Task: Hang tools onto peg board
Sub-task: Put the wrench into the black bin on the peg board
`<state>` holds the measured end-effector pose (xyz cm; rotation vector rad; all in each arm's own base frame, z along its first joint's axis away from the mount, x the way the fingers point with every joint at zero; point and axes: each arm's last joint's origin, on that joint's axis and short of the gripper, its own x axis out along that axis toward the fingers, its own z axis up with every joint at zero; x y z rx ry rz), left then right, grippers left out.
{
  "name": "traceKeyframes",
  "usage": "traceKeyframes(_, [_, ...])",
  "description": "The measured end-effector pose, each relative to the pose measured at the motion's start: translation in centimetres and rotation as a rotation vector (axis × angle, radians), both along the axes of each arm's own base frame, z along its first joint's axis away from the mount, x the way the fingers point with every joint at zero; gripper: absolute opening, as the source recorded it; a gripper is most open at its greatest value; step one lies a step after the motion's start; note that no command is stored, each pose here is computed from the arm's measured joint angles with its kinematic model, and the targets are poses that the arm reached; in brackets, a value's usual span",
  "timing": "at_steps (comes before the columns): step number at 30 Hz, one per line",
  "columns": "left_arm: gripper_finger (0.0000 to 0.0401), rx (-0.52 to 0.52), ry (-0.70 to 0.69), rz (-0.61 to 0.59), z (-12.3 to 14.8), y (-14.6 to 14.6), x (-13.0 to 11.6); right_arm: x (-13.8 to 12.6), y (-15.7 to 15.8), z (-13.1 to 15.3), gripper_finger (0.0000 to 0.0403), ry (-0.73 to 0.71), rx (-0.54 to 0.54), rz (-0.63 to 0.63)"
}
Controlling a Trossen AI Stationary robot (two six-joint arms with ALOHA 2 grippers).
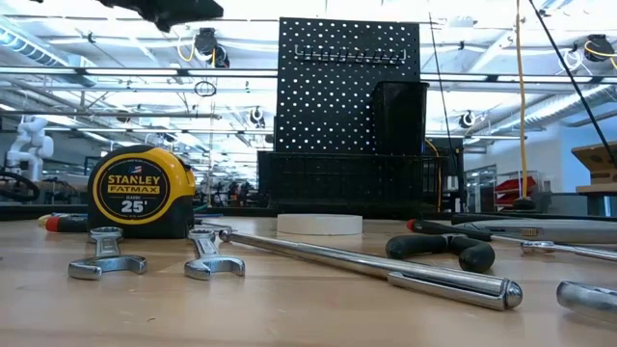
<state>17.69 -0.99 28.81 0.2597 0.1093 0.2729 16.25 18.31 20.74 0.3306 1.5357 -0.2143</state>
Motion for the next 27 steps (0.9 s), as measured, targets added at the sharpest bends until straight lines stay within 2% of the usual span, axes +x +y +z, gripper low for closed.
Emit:
traceKeyframes(5, [0.0015, -0.005, 0.032, -0.082, -0.5, -0.3, 0.7, 0.2, 1.0, -1.9, 0.0175, 0.052, -0.052, 0.059])
traceKeyframes(14, [0.0015, -0.008, -0.05, -0.089, 0.2, -0.3, 0.8, -0.4, 1.8, -4.2, 0.0175, 0.131, -0.175, 0.113])
traceKeyframes(20, [0.0015, 0.039, -0.043, -0.091, 0.3, -0.3, 0.8, -0.6, 2.0, -4.5, 0.0175, 0.16, -0.159, 0.126])
traceKeyframes(27, [0.0015, 0.071, -0.035, -0.093, 0.3, -0.4, 0.8, -1.4, 1.4, -5.8, 0.0175, 0.219, -0.088, 0.172])
